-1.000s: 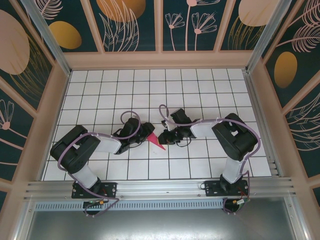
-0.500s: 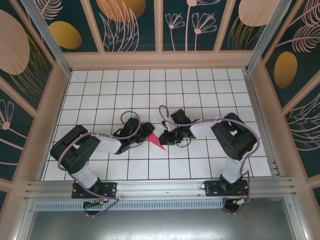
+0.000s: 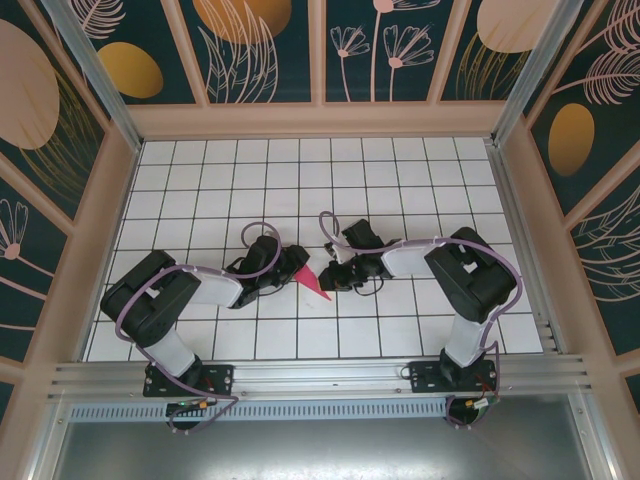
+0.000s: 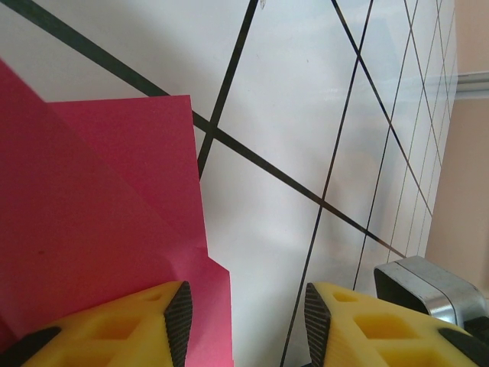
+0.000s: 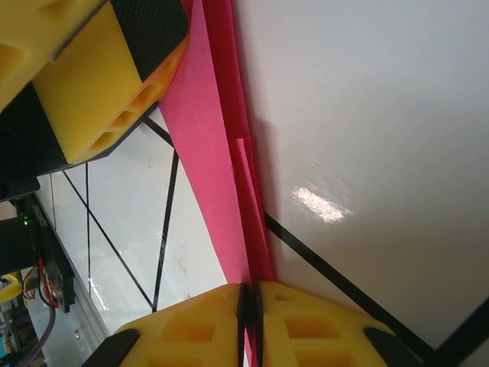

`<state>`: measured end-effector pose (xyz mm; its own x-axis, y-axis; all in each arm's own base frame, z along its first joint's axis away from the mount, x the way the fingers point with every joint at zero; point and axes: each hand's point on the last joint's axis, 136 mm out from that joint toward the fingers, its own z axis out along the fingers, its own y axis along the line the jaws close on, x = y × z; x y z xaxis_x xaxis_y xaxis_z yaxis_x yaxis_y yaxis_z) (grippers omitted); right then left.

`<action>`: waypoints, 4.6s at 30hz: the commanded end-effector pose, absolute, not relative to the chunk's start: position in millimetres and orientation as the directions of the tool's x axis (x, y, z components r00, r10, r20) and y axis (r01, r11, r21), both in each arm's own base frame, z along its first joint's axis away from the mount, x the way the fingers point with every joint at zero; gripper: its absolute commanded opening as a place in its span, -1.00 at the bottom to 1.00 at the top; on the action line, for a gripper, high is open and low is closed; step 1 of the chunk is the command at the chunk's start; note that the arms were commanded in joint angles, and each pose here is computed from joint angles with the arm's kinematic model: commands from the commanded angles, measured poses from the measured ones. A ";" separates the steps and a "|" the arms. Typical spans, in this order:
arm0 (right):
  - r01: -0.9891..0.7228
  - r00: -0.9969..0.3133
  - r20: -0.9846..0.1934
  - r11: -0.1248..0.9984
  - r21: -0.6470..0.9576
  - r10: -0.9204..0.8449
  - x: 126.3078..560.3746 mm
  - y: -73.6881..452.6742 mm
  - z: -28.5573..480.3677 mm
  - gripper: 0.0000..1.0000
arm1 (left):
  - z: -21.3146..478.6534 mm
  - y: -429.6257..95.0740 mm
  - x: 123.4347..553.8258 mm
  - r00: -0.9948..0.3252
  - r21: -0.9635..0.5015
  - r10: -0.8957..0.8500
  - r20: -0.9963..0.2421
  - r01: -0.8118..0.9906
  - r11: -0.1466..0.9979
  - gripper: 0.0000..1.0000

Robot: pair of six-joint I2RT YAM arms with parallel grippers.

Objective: Fold a paper plane with a square sheet of paper (pick it up from the middle)
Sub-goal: Fold the wing for the fifth time at the center of the table.

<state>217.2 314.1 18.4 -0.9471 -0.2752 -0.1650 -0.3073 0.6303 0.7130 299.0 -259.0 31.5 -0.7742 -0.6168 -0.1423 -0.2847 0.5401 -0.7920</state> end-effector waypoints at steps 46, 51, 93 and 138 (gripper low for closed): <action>-0.386 -0.920 -0.293 0.725 0.570 -0.259 225.2 300.5 63.2 -0.73 | -6.5 -234.8 288.1 -0.770 -0.682 -0.623 -0.138 -0.382 0.624 -0.08; -0.422 -0.907 -0.320 0.584 0.693 -0.274 218.8 328.2 89.3 -0.80 | -6.6 -235.4 288.8 -0.772 -0.681 -0.621 -0.139 -0.380 0.625 -0.08; -0.256 -0.955 -0.079 0.663 0.703 -0.285 172.1 281.9 16.5 -0.82 | -7.4 -234.9 288.3 -0.771 -0.686 -0.622 -0.137 -0.379 0.621 -0.09; -0.234 -0.960 -0.053 0.687 0.687 -0.275 206.2 312.4 -15.3 -0.99 | 36.8 -266.2 308.5 -0.788 -0.829 -0.592 -0.168 -0.213 0.518 0.10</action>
<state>224.6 334.7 17.0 -0.9475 -0.2812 -0.1525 -0.2955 0.5865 0.7541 309.9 -275.5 51.3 -0.8057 -0.5602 -0.1924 -0.1586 0.5170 -0.8412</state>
